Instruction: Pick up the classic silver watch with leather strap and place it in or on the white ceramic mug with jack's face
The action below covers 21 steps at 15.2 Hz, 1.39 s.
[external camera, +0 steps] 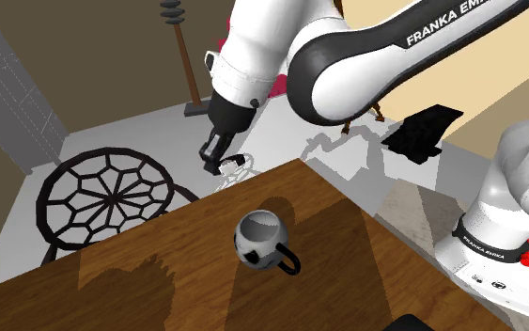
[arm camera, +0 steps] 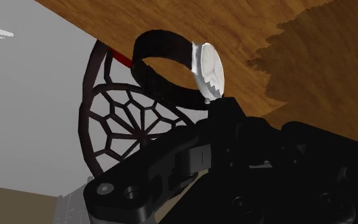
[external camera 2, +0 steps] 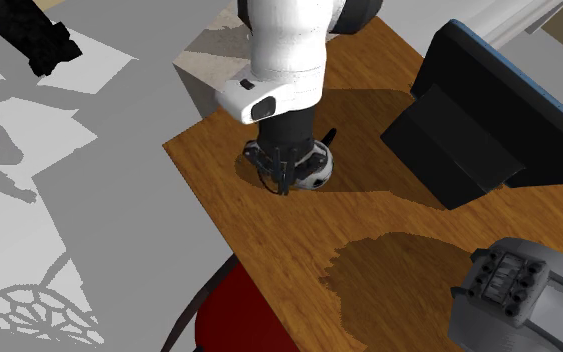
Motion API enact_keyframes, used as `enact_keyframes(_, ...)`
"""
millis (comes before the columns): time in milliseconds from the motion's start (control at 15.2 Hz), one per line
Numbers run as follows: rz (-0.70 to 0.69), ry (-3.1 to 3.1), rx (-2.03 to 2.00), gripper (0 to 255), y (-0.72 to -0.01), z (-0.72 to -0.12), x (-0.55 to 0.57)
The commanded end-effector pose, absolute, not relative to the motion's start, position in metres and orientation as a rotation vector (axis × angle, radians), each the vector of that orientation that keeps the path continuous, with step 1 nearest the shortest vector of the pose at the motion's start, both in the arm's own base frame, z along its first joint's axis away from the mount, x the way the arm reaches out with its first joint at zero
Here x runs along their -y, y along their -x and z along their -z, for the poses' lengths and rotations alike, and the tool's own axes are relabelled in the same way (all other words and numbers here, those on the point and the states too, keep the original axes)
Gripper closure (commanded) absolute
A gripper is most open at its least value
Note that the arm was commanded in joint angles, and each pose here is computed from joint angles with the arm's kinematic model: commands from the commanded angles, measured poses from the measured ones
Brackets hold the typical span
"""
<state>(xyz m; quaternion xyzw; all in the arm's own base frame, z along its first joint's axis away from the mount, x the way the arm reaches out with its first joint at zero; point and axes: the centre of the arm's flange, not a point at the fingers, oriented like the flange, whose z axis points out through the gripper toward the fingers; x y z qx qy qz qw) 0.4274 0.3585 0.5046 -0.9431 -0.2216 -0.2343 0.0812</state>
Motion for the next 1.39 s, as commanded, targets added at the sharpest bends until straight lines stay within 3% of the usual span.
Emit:
enact_keyframes(0, 0.701, 2.819, 0.661, 255, -0.399, -0.506, -0.365)
enact_keyframes(528, 0.701, 2.819, 0.661, 255, -0.294, -0.516, -0.387)
enact_keyframes(1320, 0.701, 2.819, 0.661, 255, -0.294, -0.453, -0.387)
